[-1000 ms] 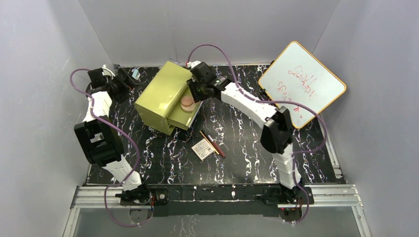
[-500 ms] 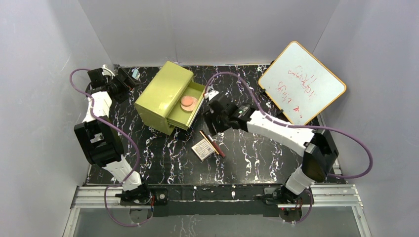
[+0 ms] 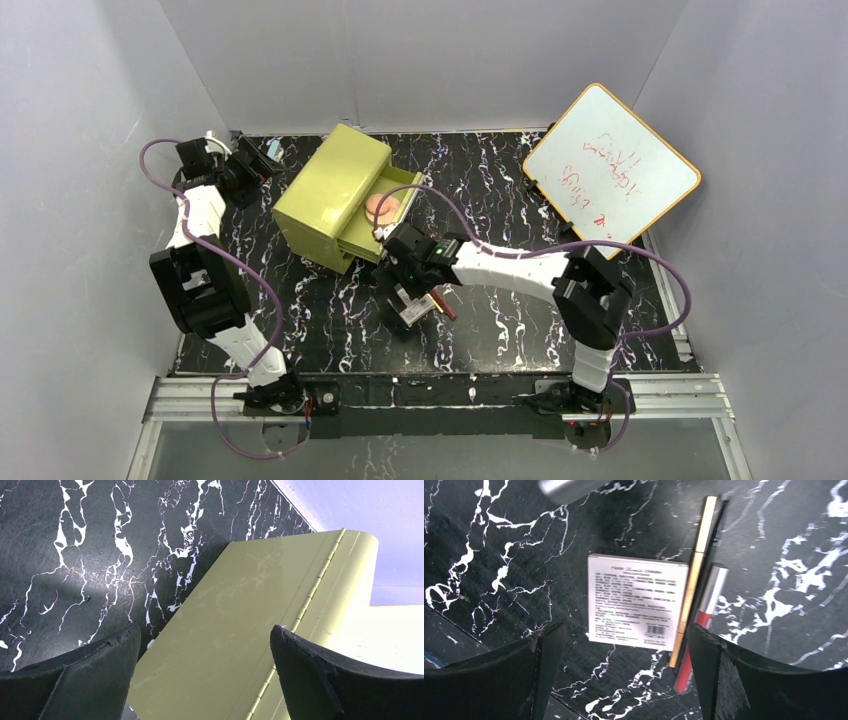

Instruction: Organize the makeup

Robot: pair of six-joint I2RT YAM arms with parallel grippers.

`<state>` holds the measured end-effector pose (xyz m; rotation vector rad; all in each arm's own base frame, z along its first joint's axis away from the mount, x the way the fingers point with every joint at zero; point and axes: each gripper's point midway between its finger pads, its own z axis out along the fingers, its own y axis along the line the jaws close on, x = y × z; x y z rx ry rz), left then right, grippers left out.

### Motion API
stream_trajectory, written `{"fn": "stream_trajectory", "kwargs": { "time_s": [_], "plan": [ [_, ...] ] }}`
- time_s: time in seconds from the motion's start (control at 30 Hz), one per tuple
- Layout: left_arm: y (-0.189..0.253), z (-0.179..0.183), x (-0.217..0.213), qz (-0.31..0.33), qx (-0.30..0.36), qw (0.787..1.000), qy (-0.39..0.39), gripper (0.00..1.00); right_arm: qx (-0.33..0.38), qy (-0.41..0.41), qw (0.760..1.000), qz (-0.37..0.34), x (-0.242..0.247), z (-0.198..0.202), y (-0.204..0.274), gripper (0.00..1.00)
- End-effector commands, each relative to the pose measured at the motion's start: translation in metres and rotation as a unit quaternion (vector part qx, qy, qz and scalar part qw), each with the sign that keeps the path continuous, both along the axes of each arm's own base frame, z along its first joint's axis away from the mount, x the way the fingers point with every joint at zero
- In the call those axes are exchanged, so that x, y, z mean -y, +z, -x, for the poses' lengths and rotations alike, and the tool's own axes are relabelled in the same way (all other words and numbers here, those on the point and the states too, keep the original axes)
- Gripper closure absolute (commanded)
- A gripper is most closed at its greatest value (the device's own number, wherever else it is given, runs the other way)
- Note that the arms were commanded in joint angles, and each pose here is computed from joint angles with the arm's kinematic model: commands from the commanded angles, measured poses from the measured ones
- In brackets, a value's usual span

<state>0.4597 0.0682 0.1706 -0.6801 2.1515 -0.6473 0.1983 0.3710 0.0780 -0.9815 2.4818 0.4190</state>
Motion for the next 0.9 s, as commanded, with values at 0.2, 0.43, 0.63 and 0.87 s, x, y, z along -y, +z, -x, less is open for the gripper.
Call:
{"fn": "stream_trajectory", "kwargs": {
  "time_s": [0.2,0.43,0.63,0.87],
  "plan": [
    [0.022,0.008,0.000,0.005,0.025,1.000,-0.006,0.01,0.026,0.044,0.998,0.038,-0.021,0.013,-0.021,0.01],
    [0.023,0.009,0.000,0.004,0.026,1.000,-0.005,0.01,0.063,0.045,0.993,0.094,-0.009,0.002,-0.038,0.01],
    [0.024,0.009,0.000,0.005,0.027,1.000,-0.006,0.01,0.092,0.038,0.989,0.105,-0.005,-0.008,-0.035,0.01],
    [0.024,0.008,0.000,0.007,0.028,1.000,-0.006,0.01,0.081,0.042,0.990,0.108,-0.004,-0.005,-0.047,0.01]
  ]
}}
